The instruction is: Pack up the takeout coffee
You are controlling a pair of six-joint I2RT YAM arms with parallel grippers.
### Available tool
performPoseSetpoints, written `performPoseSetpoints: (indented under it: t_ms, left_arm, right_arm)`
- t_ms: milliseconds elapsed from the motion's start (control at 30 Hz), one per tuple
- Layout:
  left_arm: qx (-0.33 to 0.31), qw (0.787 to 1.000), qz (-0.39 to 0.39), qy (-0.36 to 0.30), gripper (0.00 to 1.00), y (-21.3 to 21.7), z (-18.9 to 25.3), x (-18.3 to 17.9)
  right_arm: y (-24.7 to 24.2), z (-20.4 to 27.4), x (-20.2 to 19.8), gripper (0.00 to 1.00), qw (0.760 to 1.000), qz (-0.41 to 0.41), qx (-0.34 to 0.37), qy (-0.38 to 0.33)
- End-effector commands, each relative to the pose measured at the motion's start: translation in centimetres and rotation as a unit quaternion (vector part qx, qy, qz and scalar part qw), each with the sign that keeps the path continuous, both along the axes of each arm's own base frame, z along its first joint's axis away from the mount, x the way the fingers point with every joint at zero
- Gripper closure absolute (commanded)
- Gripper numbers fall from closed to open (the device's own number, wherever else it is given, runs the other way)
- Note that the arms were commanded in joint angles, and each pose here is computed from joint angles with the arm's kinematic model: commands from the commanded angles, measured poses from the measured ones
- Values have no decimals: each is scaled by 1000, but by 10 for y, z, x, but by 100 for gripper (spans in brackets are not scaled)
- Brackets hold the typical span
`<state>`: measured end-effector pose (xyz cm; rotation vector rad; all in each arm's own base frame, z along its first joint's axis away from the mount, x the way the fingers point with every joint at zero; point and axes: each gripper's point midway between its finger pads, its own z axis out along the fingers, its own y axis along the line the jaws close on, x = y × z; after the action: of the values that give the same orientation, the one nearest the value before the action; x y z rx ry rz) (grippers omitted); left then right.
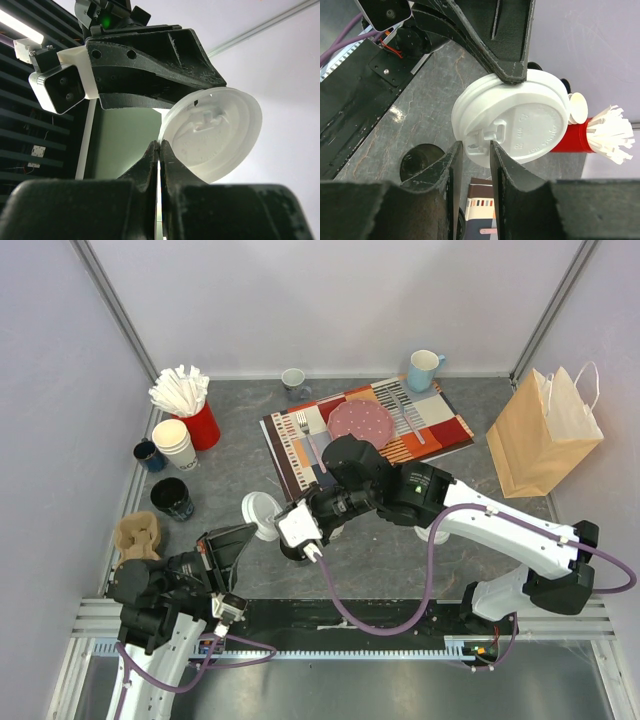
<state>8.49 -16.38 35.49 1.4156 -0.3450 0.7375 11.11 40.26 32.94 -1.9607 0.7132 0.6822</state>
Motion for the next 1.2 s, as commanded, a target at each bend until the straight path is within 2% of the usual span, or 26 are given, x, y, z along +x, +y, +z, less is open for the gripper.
performPoseSetpoints:
  t_ms: [0,133,200,467,700,733,800,833,933,1033,1167]
  left_arm:
    - [10,993,11,-116,98,1,21,-11]
    - [5,993,16,-113,98,2,24,-9]
    - [4,993,18,-114,98,2,25,-8]
    - [1,994,27,-107,98,3,24,-4]
    - [9,996,50,-74,96,6,16,7]
    - [11,996,52,-72,84,6,15,8]
    - [16,996,61,-63,69,7,10,13]
    - [19,996,65,-66,56,7,9,14]
    - [28,994,91,-58,41,10,5,25]
    - [32,991,122,-34,32,16,1,38]
    - [48,986,161,9,25,25,-14,50]
  right_arm:
    - [13,15,1,66,999,3,36,-14]
    - [14,15,0,76,999,5,36,-11]
    - [13,16,-3,77,999,10,37,-7]
    - [9,18,-5,100,999,9,39,-4]
    - [0,8,2,100,999,-25,21,-5]
    - [-1,5,6,100,999,-34,17,-8]
    - [-3,3,8,100,999,-42,14,-9]
    - [-5,0,11,100,998,-53,10,-14]
    - [-10,-7,19,100,997,-78,-1,-17]
    - [-13,-15,23,100,995,-95,-12,-17]
    - [-22,-26,42,100,987,-149,-37,-36]
